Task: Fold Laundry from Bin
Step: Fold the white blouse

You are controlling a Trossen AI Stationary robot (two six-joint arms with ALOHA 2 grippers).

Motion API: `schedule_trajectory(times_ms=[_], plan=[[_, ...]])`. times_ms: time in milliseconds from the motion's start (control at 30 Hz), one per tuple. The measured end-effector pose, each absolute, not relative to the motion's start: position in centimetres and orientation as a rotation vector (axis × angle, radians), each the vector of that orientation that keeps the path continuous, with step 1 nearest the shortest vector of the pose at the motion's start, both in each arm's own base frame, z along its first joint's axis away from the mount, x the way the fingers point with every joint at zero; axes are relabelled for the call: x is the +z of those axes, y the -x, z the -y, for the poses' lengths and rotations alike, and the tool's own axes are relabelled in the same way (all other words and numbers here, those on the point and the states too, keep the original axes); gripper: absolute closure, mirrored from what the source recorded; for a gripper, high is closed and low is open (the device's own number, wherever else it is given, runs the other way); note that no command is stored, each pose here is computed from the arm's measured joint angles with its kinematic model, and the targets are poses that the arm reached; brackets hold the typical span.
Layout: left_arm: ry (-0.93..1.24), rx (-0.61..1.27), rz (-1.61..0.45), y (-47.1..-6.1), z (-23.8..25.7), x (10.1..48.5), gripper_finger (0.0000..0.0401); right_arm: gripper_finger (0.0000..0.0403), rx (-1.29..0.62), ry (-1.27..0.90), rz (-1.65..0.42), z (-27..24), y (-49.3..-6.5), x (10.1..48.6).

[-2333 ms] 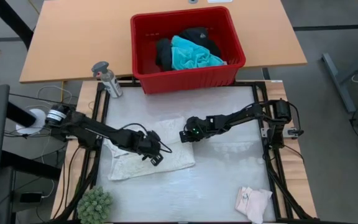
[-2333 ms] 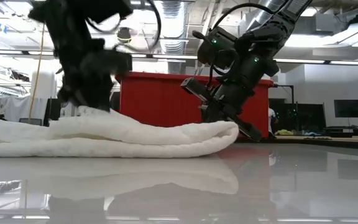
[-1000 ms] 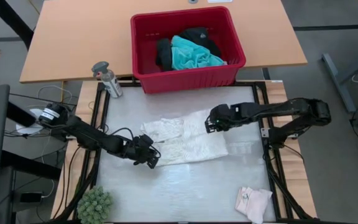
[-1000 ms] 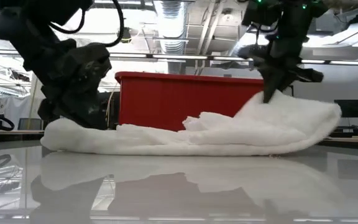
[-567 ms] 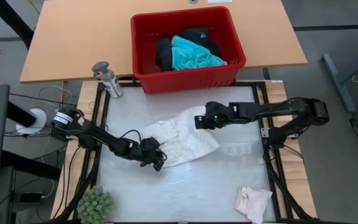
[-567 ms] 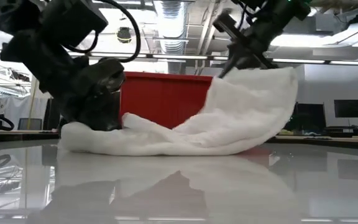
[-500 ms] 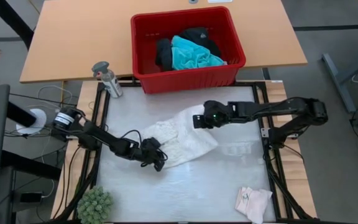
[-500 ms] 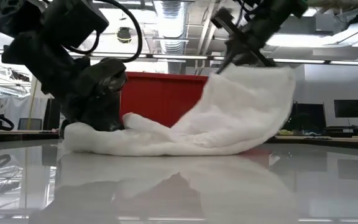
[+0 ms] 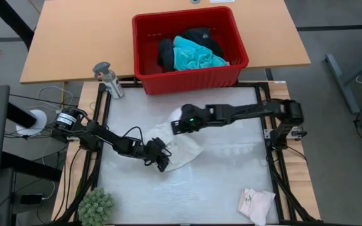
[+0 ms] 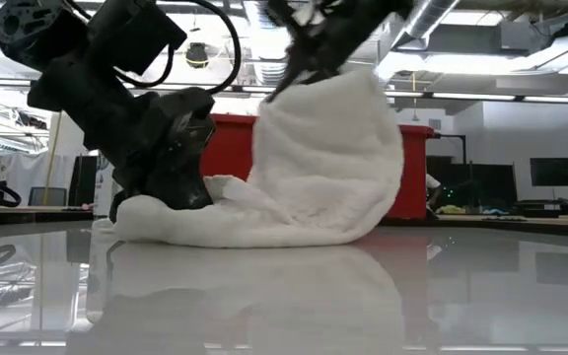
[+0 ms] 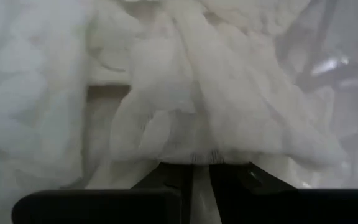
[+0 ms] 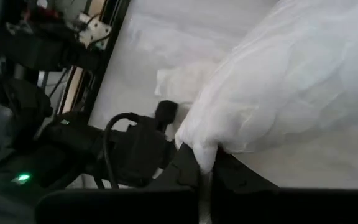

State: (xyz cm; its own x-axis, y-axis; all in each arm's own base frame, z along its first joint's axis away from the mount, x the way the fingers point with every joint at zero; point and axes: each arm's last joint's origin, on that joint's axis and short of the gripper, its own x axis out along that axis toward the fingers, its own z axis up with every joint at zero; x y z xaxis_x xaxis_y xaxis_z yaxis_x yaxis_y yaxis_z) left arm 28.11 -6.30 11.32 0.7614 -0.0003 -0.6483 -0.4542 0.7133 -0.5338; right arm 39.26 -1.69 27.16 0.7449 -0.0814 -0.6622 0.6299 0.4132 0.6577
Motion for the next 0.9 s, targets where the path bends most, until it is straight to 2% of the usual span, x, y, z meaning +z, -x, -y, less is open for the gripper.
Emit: schedule_trajectory(times_ms=[333,533,667,900], plan=[[0.84,0.16,-0.691,-28.2,6.7,12.0,0.0358,0.0371,-0.366,-1.049,-0.674,-0.4,-44.8,24.9],[0.933,-0.03,-0.829,-27.2,7.3,13.6,0.0358,0.0371,-0.329,-1.064,-0.65,-0.7,-45.5,24.7],[0.967,-0.116,-0.927,-25.4,7.2,16.0,0.0358,0.037,-0.31,-1.045,-0.635,-0.6,-45.5,25.2],[0.859,0.087,-1.003,-20.8,6.3,18.7,0.0358,0.0371,-0.281,-1.025,-0.636,-1.3,-45.5,25.3]])
